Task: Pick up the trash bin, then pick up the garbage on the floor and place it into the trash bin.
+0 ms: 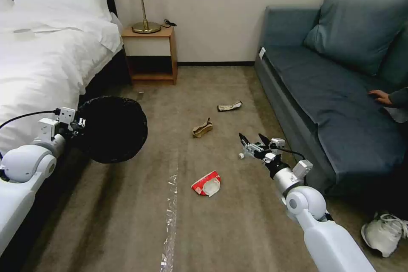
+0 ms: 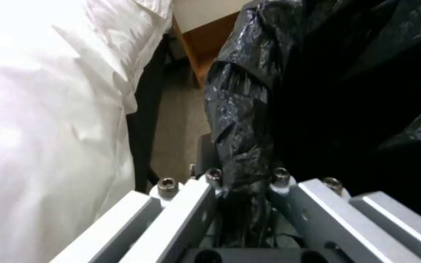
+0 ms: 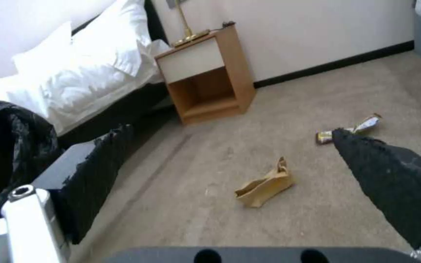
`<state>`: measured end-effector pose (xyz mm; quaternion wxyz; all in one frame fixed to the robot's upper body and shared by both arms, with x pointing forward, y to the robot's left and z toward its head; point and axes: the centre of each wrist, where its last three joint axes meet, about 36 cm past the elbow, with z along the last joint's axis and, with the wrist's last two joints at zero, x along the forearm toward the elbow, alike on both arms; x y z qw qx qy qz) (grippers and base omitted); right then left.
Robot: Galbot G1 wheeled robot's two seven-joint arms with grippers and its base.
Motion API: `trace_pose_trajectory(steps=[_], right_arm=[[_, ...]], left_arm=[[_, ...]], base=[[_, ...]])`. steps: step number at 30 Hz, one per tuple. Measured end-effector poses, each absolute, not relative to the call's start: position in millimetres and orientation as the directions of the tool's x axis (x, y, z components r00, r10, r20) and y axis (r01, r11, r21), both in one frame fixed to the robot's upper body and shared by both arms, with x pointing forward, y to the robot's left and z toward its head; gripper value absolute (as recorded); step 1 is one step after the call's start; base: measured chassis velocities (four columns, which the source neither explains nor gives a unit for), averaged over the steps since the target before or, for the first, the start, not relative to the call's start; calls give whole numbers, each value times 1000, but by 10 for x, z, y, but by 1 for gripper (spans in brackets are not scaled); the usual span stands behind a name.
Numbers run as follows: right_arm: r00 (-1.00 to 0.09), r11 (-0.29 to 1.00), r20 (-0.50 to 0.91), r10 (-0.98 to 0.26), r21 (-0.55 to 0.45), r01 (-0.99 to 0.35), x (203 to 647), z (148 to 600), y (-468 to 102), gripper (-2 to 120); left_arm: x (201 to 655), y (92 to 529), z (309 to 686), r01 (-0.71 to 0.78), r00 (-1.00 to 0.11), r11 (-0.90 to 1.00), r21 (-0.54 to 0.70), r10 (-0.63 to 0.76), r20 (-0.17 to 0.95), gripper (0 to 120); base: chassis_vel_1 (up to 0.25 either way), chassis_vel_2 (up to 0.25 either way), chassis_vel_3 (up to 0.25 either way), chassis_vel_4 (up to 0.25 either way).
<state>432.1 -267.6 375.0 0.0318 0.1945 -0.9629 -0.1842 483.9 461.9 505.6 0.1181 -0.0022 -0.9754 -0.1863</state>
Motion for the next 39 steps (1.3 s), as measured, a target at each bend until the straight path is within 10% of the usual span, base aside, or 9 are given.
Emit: trace_pose_trajectory(steps=[39], right_arm=[[-917,858,8,-399,356,-370,4262,3692,-2605,100]], left_arm=[[4736,4660,5090,37,-973,929,367,-50,224,1]], base=[[-79,87,86,-79]])
